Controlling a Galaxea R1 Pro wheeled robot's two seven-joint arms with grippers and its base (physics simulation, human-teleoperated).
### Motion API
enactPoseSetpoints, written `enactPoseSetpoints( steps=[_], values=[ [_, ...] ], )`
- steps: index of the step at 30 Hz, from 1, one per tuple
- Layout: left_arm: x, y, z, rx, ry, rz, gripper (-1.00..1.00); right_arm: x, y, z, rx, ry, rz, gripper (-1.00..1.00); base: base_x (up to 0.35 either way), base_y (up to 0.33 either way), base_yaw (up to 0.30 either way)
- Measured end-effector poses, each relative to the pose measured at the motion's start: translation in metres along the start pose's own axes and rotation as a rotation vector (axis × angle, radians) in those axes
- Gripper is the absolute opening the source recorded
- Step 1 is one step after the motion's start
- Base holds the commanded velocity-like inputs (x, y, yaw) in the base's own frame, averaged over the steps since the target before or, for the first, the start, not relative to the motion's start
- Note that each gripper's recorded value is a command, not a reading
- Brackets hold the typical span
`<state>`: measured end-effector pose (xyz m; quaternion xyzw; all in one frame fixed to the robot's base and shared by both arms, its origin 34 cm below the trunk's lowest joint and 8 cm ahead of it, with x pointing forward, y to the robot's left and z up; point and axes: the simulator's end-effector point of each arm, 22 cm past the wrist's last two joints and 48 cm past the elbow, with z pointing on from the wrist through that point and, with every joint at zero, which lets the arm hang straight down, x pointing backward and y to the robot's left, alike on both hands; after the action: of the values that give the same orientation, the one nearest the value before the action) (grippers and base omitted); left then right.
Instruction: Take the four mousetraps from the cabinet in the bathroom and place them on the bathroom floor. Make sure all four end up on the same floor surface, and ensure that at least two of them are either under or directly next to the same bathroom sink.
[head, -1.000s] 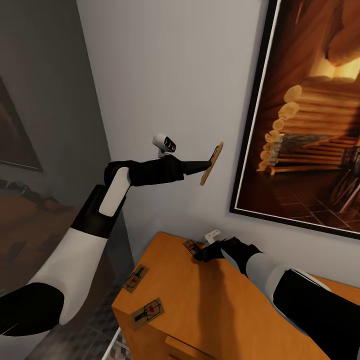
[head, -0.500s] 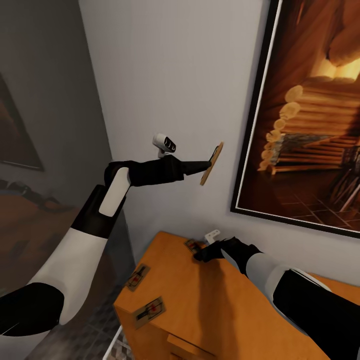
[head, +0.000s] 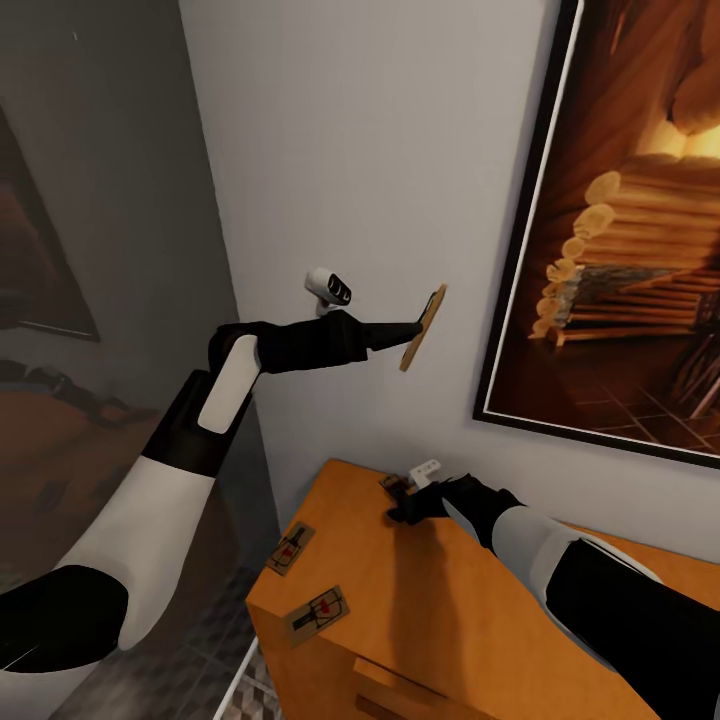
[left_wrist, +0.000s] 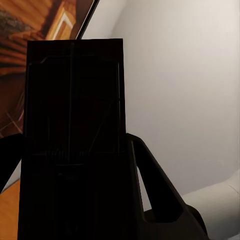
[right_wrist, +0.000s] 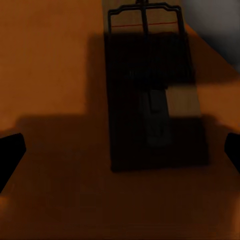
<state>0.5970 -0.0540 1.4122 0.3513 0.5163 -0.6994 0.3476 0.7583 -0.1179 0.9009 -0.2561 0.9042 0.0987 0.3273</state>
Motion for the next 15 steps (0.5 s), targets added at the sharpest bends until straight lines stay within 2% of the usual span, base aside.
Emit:
enactPoseSetpoints(
  steps=[4, 8, 15],
  values=[
    [0.0, 0.0, 0.0, 0.0, 0.0, 0.0, -1.0, 0.002, -0.003, 0.001, 0.02, 0.007, 0.006, 1.0, 0.0, 0.001, 0.0],
    [0.0, 0.0, 0.0, 0.001, 0.0, 0.0, -1.0, 0.003, -0.025, 0.0, 0.133, 0.01, 0.01, 1.0, 0.0, 0.0, 0.0],
    [0.0, 0.0, 0.0, 0.0, 0.0, 0.001, -1.0, 0.003, -0.032, -0.001, 0.164, 0.01, 0.02, 1.0, 0.0, 0.0, 0.0]
  ],
)
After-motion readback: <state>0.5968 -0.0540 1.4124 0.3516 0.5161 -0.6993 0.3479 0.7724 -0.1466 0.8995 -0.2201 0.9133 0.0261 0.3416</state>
